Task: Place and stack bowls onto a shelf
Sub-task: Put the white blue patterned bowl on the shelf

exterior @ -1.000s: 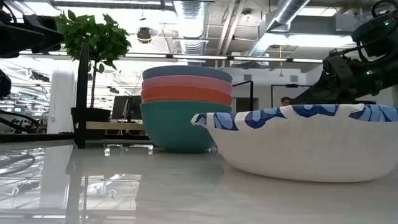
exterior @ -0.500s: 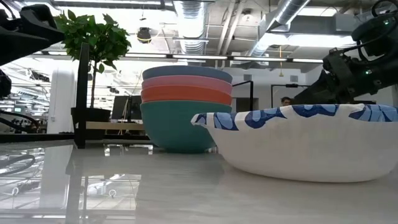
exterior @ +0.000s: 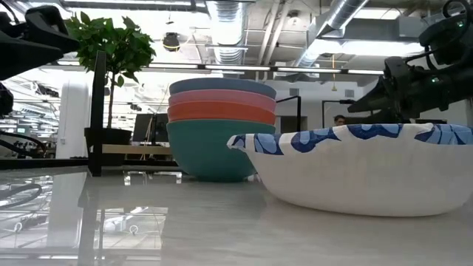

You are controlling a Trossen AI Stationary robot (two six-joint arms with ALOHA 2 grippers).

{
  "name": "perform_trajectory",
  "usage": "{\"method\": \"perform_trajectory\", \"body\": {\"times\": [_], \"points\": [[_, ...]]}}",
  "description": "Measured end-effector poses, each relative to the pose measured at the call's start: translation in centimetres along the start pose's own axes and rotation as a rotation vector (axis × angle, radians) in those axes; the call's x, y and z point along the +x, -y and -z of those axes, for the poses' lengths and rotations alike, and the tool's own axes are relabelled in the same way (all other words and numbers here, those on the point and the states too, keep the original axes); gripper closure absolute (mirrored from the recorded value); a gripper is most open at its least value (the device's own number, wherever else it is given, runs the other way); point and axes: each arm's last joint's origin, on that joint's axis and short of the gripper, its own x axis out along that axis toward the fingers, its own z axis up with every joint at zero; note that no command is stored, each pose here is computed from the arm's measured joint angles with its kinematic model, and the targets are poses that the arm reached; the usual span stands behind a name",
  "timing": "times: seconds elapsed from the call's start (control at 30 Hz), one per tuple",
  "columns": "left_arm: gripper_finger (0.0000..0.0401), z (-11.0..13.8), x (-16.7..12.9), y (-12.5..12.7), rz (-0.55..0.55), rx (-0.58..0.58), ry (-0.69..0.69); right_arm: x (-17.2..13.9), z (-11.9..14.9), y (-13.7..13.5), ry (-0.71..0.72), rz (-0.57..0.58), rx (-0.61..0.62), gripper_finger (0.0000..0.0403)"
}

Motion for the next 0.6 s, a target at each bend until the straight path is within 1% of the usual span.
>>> {"method": "perform_trajectory", "body": {"times": [0.1, 0.2, 0.27, 0.33, 0.37, 0.43, 0.5, 0.6], "points": [[0.0250, 0.0, 0.0, 0.0, 0.005, 0.098, 0.006, 0.0, 0.0, 0.0, -0.004, 0.003, 0.006, 0.0143], [0.0250, -0.1, 0.0, 0.0, 0.016, 0.174, 0.019, 0.0, -0.3, -0.2, 0.026, -0.019, 0.059, 0.0143], [0.0250, -0.1, 0.0, 0.1, 0.017, 0.239, 0.021, 0.0, -0.7, -0.5, 0.067, -0.050, 0.092, 0.0143], [0.0250, -0.1, 0.0, 0.0, 0.018, 0.246, 0.028, -0.1, -1.6, -0.9, 0.150, -0.102, 0.110, 0.0143], [0.0250, -0.1, 0.0, 0.0, 0.013, 0.219, 0.030, -0.3, -2.1, -1.2, 0.202, -0.133, 0.122, 0.0143], [0.0250, -0.4, 0.0, -0.5, -0.037, 0.088, 0.041, -0.6, -3.2, -1.6, 0.306, -0.195, 0.153, 0.0143], [0.0250, -0.9, 0.0, -1.3, -0.117, -0.104, 0.058, -1.0, -4.1, -2.0, 0.398, -0.248, 0.171, 0.0143], [0.0250, -1.5, -0.1, -2.4, -0.190, -0.390, 0.125, -1.5, -4.9, -2.4, 0.496, -0.291, 0.126, 0.0143]]}}
